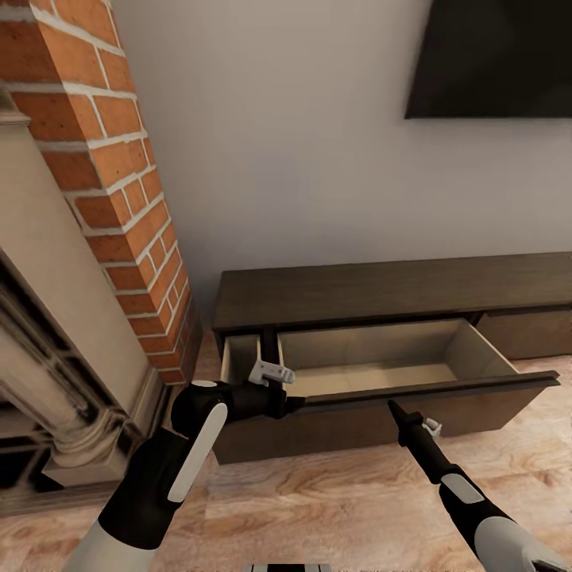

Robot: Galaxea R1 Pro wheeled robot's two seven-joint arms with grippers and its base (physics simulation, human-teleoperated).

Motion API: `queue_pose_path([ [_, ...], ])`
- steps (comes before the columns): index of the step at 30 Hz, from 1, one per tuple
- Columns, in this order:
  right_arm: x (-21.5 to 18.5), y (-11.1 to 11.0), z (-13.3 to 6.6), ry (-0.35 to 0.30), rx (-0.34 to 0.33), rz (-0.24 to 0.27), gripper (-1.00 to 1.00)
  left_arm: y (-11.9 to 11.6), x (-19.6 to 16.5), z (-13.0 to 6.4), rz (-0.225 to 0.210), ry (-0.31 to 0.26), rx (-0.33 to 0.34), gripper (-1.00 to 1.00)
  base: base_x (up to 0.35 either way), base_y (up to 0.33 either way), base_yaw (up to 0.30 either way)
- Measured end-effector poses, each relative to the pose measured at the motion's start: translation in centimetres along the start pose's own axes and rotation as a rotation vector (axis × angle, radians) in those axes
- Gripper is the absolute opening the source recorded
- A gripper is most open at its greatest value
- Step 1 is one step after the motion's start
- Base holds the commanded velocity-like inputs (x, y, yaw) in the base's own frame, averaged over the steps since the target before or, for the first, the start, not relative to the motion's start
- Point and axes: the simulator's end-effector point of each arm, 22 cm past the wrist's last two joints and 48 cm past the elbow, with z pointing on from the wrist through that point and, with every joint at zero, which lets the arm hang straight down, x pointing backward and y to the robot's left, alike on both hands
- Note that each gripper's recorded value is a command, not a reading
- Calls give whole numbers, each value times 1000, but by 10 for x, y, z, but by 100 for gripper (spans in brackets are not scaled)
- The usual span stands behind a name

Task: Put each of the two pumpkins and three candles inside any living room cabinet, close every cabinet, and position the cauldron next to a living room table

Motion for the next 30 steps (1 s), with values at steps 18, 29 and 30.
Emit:
queue_pose_path([
  [18,15,-4,-16,37,-33,5,100,0,0,0,0,0,0,100,-7,0,0],
  [29,15,-4,-16,37,-33,6,100,0,0,0,0,0,0,100,-2,0,0],
  [30,15,-4,-16,37,-33,6,100,0,0,0,0,0,0,100,-42,0,0],
])
